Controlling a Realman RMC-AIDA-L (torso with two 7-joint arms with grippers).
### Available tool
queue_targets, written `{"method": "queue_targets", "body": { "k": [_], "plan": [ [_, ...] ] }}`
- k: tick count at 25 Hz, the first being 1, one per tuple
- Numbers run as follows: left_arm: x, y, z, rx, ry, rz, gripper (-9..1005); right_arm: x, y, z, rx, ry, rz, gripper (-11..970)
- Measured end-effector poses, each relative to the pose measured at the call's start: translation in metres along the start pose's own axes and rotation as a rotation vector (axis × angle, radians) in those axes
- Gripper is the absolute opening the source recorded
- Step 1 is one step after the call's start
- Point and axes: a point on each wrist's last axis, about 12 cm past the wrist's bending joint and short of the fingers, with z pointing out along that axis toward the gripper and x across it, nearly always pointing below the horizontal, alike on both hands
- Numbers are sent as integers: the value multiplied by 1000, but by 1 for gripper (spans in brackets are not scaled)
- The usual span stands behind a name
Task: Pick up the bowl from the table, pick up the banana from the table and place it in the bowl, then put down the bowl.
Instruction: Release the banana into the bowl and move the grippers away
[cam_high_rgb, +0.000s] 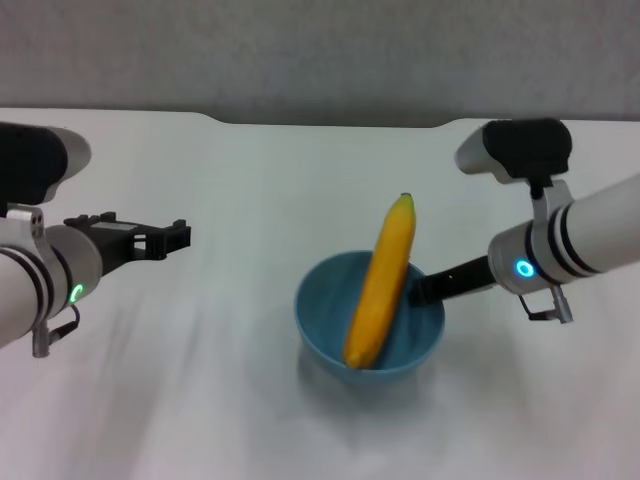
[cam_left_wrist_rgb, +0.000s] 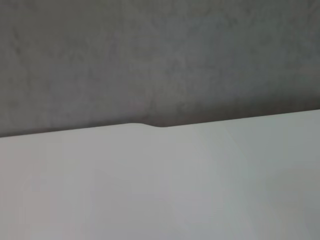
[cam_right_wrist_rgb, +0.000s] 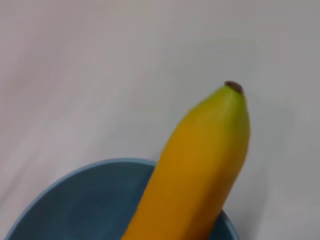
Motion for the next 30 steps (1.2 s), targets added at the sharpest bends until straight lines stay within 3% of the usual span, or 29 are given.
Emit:
{"method": "queue_targets", "body": {
  "k": [30],
  "plan": [
    [3, 2, 1, -3, 1, -3, 907, 13, -9, 2, 24, -3, 20, 111]
  ]
}}
